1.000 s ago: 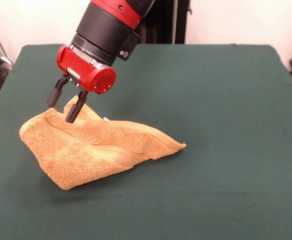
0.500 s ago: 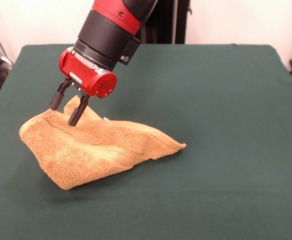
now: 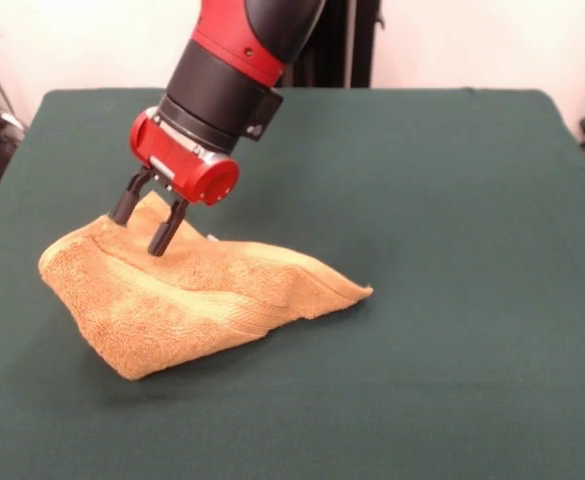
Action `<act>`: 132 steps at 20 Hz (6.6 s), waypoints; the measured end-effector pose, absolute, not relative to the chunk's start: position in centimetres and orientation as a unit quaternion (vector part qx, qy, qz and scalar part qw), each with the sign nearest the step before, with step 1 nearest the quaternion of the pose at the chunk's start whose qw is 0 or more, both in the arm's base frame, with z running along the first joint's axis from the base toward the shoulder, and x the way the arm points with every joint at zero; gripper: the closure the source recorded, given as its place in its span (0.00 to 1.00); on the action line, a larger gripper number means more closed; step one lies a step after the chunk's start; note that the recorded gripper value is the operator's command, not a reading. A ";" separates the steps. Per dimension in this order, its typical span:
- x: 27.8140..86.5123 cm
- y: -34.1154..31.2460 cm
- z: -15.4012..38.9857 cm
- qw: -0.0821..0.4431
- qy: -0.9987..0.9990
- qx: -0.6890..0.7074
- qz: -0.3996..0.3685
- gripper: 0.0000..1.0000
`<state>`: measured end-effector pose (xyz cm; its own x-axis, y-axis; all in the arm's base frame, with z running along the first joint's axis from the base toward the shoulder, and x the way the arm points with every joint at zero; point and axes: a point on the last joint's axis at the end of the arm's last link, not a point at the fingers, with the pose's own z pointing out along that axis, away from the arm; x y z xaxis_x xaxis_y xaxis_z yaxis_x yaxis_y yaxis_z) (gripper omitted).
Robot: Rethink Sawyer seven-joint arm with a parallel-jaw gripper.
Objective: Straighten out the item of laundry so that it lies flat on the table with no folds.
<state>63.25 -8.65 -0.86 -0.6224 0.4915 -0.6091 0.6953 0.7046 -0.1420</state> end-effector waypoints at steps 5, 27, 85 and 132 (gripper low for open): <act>61.7 -9.0 -1.1 0.263 0.882 0.338 -0.195 0.00; 57.9 -14.5 -5.4 0.223 0.878 0.361 -0.223 0.00; 61.8 -13.4 -4.2 0.308 0.865 0.339 -0.205 0.00; 68.8 -7.0 -3.9 0.415 0.872 0.242 -0.091 0.00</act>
<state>68.77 -7.01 -3.89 -0.5387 0.3477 -0.7674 0.4983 0.8660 0.0426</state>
